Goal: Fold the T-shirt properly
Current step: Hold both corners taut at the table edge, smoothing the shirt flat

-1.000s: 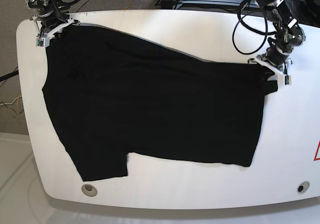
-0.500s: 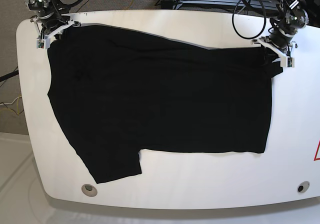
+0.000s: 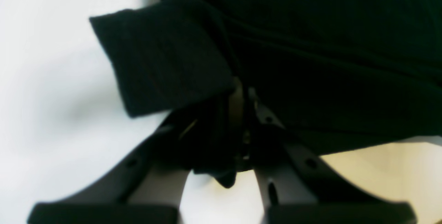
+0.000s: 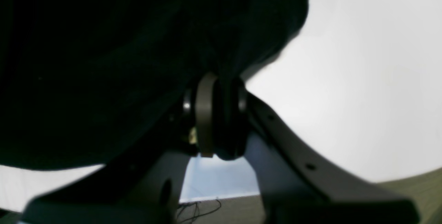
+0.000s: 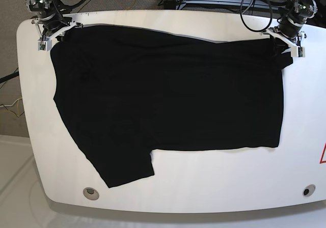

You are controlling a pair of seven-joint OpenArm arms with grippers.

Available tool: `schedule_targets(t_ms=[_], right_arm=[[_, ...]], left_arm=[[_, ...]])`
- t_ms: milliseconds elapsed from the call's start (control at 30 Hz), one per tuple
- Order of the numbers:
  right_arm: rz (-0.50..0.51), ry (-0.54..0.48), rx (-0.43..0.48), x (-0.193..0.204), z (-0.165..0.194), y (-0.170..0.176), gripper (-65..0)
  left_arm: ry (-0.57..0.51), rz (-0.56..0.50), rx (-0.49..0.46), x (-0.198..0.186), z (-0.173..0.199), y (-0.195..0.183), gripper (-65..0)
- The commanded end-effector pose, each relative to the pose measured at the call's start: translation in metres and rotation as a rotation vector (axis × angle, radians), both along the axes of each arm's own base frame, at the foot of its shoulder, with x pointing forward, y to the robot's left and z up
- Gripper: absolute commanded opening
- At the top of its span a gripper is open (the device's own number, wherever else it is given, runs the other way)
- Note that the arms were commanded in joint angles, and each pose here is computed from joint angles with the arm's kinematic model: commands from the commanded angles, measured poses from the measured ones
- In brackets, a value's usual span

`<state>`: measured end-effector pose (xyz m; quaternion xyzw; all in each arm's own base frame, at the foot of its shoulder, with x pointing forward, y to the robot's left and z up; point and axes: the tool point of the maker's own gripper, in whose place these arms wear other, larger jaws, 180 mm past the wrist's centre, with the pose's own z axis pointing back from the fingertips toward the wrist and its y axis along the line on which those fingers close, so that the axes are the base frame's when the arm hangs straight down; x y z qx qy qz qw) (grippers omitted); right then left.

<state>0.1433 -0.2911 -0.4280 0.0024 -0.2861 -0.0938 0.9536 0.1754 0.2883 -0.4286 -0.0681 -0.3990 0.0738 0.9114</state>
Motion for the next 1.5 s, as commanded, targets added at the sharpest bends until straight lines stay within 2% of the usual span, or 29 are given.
schedule_targets(t_ms=[0,267,833,1000,1100,1300,1367,1467], right_arm=[[0.012,0.069,-0.013,-0.013,-0.006,-0.004,-57.4],[0.008,0.068,-0.018,-0.013,-0.005,-0.006,-57.4],[0.005,0.072,-0.027,-0.015,-0.004,-0.010,-57.4],[-0.023,0.074,-0.036,-0.021,-0.003,-0.018,-57.4],[-0.030,0.073,-0.039,-0.022,-0.002,-0.020,-57.4],[-0.032,0.073,-0.039,-0.022,-0.002,-0.020,-57.4],[-0.032,0.071,-0.039,-0.021,-0.002,-0.020,-57.4],[-0.032,0.071,-0.039,-0.021,-0.002,-0.020,-57.4]], left_arm=[[0.209,-0.004,0.060,-0.042,-0.026,0.011,-61.1],[0.234,0.000,0.060,-0.054,-0.030,0.012,-61.1],[0.229,-0.005,0.059,-0.051,-0.029,0.011,-60.6],[0.228,-0.005,0.060,-0.051,-0.029,0.011,-59.6],[0.227,-0.003,0.061,-0.051,-0.029,0.011,-52.5],[0.227,-0.002,0.061,-0.051,-0.029,0.012,-31.4],[0.223,-0.001,0.061,-0.050,-0.028,0.012,-27.1],[0.221,-0.003,0.061,-0.049,-0.028,0.011,-26.2]])
